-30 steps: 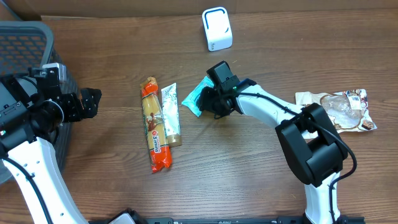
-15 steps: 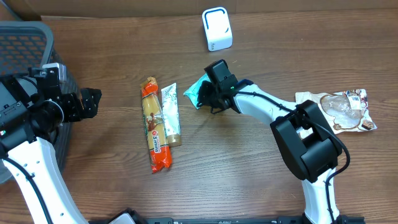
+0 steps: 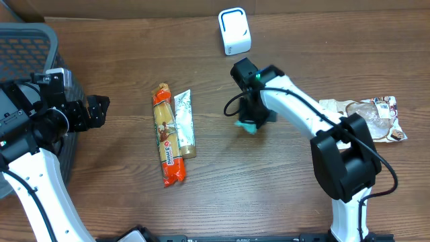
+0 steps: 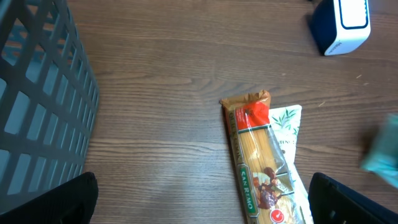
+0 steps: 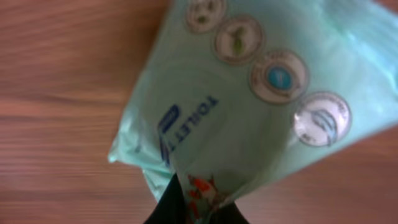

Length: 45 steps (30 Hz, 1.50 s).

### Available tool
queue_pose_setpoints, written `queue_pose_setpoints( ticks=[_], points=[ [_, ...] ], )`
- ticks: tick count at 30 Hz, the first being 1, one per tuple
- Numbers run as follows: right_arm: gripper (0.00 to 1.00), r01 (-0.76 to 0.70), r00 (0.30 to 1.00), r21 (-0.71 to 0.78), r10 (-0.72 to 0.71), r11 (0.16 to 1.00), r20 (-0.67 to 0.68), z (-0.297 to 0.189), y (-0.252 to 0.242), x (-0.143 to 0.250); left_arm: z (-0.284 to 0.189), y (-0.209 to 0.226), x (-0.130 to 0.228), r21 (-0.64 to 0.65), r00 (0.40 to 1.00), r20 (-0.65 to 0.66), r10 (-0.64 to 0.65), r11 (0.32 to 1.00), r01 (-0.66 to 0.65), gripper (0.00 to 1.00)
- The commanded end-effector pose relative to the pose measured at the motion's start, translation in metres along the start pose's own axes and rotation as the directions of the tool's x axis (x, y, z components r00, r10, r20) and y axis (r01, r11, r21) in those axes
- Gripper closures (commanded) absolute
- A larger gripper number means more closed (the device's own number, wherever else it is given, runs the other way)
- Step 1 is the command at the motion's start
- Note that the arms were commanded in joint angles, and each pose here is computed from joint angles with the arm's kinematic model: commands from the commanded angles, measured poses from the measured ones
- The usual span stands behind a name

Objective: Scan the item barcode

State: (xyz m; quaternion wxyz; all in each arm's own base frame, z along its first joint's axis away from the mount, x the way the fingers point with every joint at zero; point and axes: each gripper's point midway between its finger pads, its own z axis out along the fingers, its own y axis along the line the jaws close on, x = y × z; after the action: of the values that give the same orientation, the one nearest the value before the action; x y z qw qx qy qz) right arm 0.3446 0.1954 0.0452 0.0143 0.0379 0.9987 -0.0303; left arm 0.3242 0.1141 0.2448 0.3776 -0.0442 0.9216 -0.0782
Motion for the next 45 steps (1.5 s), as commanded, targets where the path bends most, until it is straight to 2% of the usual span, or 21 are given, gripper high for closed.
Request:
queue_pose_setpoints(
  ticks=[1,5,9,17,22,23,25,27,34,37,41,43,45],
  points=[
    [0.96,-0.043,0.986,0.221,0.006,0.974,0.165,-0.058,-0.04,-0.017,0.0,-0.002,-0.001,0.013,1.0,0.005,0.013,1.0,-0.013,0.0],
    [0.96,0.007,1.0,0.382,-0.015,0.924,0.018,-0.061,-0.068,0.02,0.0,-0.001,-0.001,0.013,1.0,0.005,0.013,1.0,-0.013,0.01],
    [0.96,0.092,0.991,0.48,-0.033,0.872,-0.129,-0.043,-0.079,0.04,0.0,-0.002,-0.001,0.013,1.0,0.005,0.013,1.0,-0.013,0.0],
    [0.96,0.209,0.959,0.542,-0.063,0.814,-0.277,0.006,-0.074,0.052,0.0,-0.001,-0.001,0.013,1.0,0.005,0.013,1.0,-0.013,0.0],
    [0.96,0.287,0.946,0.5,-0.16,0.817,-0.282,0.021,-0.052,0.054,0.0,-0.002,-0.001,0.013,1.0,0.005,0.013,1.0,-0.013,0.0],
    [0.91,0.297,0.945,0.494,-0.176,0.817,-0.277,0.021,-0.047,0.054,0.0,-0.002,-0.001,0.013,1.0,0.005,0.013,1.0,-0.013,0.0],
    [0.76,0.336,0.933,0.46,-0.223,0.822,-0.283,0.023,-0.036,0.056,0.0,-0.002,-0.001,0.013,1.0,0.005,0.013,1.0,-0.013,0.0],
    [0.66,0.379,0.916,0.42,-0.271,0.825,-0.295,0.024,-0.024,0.06,0.0,-0.002,-0.001,0.013,1.0,0.005,0.013,1.0,-0.013,0.0],
    [0.53,0.426,0.903,0.365,-0.366,0.828,-0.223,0.016,0.012,0.055,0.0,-0.002,-0.001,0.013,1.0,0.005,0.013,1.0,-0.013,0.0],
    [0.49,0.409,0.912,0.37,-0.375,0.834,-0.164,0.002,0.019,0.04,0.0,-0.002,-0.001,0.013,1.0,0.005,0.013,1.0,-0.013,0.01],
    [0.38,0.382,0.919,0.417,-0.389,0.825,-0.072,-0.029,0.019,0.013,0.0,-0.002,-0.001,0.013,1.0,0.005,0.013,1.0,-0.013,0.01],
    [0.32,0.391,0.911,0.406,-0.41,0.826,-0.043,-0.044,0.022,0.004,0.0,-0.002,-0.001,0.013,1.0,0.005,0.013,1.0,-0.013,0.0],
    [0.3,0.39,0.909,0.384,-0.416,0.837,-0.016,-0.054,0.028,-0.002,0.0,-0.002,-0.001,0.013,1.0,0.005,0.013,1.0,-0.013,0.01]
  ],
)
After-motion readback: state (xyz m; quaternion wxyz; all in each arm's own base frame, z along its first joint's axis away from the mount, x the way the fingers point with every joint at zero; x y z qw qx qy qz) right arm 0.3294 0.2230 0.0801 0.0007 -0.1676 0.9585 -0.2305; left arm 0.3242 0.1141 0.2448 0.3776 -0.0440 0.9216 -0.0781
